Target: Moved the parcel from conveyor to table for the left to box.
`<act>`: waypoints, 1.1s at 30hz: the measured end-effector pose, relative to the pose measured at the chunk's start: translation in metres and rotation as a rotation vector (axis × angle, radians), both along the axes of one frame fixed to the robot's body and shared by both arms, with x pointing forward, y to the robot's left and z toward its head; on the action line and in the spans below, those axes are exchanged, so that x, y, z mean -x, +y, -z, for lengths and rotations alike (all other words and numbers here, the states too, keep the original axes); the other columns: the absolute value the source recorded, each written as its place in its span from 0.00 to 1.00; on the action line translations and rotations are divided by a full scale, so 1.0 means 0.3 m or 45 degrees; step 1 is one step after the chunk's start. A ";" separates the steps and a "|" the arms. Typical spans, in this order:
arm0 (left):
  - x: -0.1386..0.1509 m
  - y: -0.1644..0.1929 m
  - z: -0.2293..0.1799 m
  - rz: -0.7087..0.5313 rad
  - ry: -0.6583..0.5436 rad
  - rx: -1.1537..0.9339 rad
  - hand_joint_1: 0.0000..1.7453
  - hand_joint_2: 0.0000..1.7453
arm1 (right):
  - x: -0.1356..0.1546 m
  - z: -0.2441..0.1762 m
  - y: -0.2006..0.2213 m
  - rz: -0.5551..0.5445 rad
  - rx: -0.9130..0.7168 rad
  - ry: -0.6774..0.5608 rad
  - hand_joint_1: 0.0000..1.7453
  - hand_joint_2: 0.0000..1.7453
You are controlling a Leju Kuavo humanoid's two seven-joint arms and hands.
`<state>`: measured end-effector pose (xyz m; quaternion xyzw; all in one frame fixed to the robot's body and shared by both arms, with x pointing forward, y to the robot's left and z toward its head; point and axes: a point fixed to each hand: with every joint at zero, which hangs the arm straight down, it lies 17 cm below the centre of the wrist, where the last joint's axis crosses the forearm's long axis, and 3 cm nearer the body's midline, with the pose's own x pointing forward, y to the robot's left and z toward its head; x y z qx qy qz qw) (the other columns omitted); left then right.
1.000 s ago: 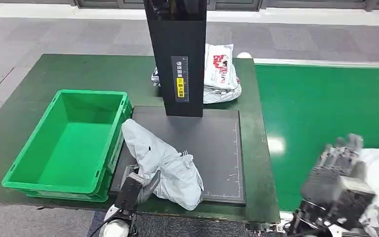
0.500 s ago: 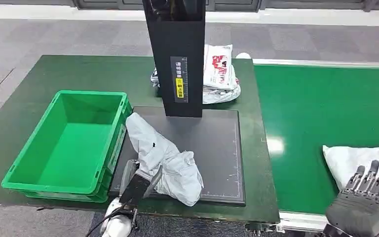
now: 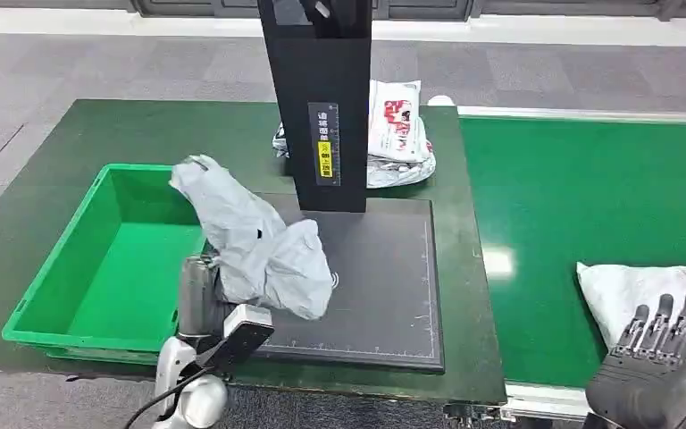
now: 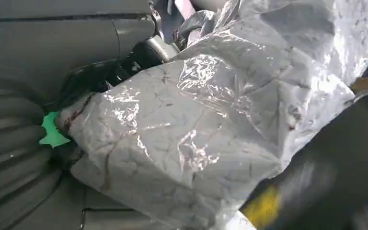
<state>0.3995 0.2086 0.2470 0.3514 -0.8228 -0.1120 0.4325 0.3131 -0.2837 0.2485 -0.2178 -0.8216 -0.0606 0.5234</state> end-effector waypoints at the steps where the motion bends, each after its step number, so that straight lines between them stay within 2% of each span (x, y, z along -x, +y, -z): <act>1: 0.019 0.028 -0.064 -0.071 -0.073 -0.046 1.00 1.00 | -0.003 0.004 0.000 -0.001 0.003 0.011 0.00 1.00; 6: 0.101 0.146 -0.256 -0.353 -0.294 -0.221 1.00 1.00 | -0.025 0.011 0.020 -0.040 -0.008 0.038 0.00 1.00; 9: 0.131 0.215 -0.326 -0.482 -0.359 -0.311 1.00 1.00 | -0.029 0.020 0.011 -0.033 -0.014 0.050 0.00 1.00; 17: 0.103 0.389 -0.396 -0.769 -0.353 -0.451 1.00 1.00 | -0.028 0.039 -0.013 0.014 -0.004 0.088 0.00 1.00; 20: 0.039 0.437 -0.371 -0.850 -0.246 -0.529 1.00 1.00 | -0.029 0.044 -0.022 0.026 -0.005 0.100 0.00 1.00; 25: -0.009 0.496 -0.346 -0.884 -0.169 -0.531 1.00 1.00 | -0.030 0.046 -0.021 0.030 -0.003 0.105 0.00 1.00; 27: -0.055 0.581 -0.284 -0.940 0.008 -0.492 1.00 1.00 | -0.032 0.049 -0.018 0.027 -0.004 0.112 0.00 1.00; 29: -0.133 0.656 -0.197 -1.016 0.264 -0.473 1.00 1.00 | -0.032 0.052 -0.017 0.026 0.000 0.119 0.00 1.00; 33: -0.308 0.632 -0.061 -0.960 0.573 -0.725 1.00 1.00 | -0.035 0.052 -0.012 0.022 0.012 0.126 0.00 1.00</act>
